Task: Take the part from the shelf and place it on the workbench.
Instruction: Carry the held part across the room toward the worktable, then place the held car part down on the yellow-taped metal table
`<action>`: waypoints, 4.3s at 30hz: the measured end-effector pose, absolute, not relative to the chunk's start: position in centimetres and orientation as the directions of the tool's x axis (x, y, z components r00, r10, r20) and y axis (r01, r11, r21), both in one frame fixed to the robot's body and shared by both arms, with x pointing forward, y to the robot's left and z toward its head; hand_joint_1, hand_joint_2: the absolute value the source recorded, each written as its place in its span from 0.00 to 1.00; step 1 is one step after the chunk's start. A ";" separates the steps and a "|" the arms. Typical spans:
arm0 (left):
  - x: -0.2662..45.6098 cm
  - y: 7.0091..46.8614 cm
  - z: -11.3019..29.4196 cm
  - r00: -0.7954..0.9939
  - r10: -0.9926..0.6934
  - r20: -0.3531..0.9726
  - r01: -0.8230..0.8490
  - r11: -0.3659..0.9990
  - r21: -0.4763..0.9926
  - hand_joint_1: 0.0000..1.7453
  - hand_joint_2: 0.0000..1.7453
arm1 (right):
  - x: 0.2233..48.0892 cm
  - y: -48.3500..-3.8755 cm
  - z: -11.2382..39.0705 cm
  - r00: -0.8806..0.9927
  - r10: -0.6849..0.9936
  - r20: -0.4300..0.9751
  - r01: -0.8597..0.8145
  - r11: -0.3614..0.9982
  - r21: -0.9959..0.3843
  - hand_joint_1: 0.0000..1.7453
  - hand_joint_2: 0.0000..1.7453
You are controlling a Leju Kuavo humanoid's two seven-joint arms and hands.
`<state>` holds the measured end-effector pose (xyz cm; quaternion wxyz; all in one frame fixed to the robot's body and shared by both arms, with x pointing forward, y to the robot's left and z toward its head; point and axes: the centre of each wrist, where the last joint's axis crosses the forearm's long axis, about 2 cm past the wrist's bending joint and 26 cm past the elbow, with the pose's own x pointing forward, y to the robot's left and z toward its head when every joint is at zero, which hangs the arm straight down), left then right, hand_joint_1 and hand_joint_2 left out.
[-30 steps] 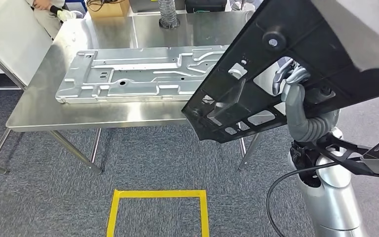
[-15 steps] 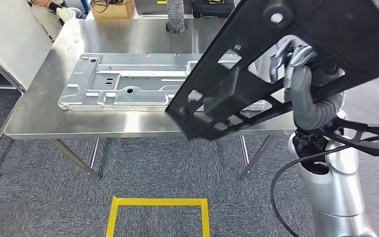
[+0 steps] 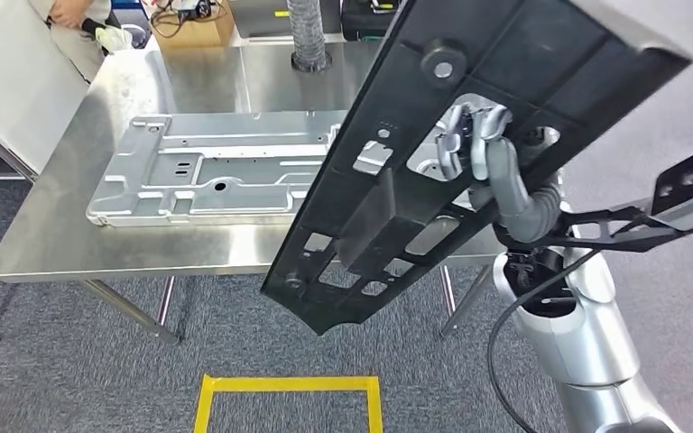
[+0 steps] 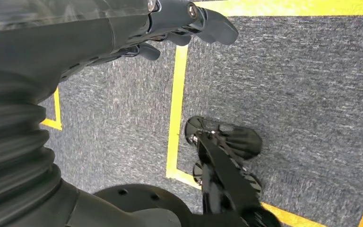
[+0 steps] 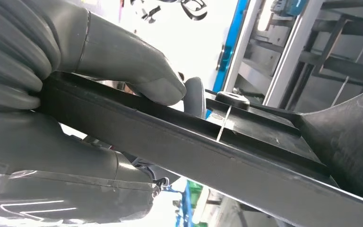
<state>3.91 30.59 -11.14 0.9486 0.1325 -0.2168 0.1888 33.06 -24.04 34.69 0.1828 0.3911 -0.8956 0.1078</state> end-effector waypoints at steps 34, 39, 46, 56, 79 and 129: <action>4.1 29.5 -11.1 0.827 0.341 0.448 -0.455 0.873 0.175 0.00 1.00 | 31.5 -17.4 32.3 -0.434 -0.810 0.395 -0.831 0.529 0.172 1.00 1.00; 4.2 29.5 -11.1 0.828 0.332 0.452 -0.442 0.882 0.162 0.00 1.00 | 30.9 -17.5 34.3 -0.509 -0.786 0.351 -0.810 0.575 0.113 1.00 1.00; 4.3 29.9 -11.1 0.821 0.324 0.469 -0.439 0.885 0.157 0.00 1.00 | 30.6 -19.0 36.0 -0.586 -0.762 0.276 -0.784 0.619 0.043 1.00 1.00; 4.5 30.5 -11.1 0.821 0.317 0.475 -0.435 0.886 0.162 0.00 1.00 | 30.3 -19.5 36.8 -0.623 -0.748 0.230 -0.766 0.642 0.014 1.00 1.00; 4.2 31.7 -11.1 0.824 0.289 0.487 -0.426 0.883 0.197 0.00 1.00 | 31.1 -21.7 36.3 -0.926 -0.346 0.154 -0.344 0.938 0.035 1.00 1.00; 5.0 32.2 -11.0 0.817 0.226 0.530 -0.358 0.920 0.161 0.00 1.00 | 45.3 -9.4 27.7 -0.757 0.633 -0.160 0.191 -0.020 -0.981 1.00 1.00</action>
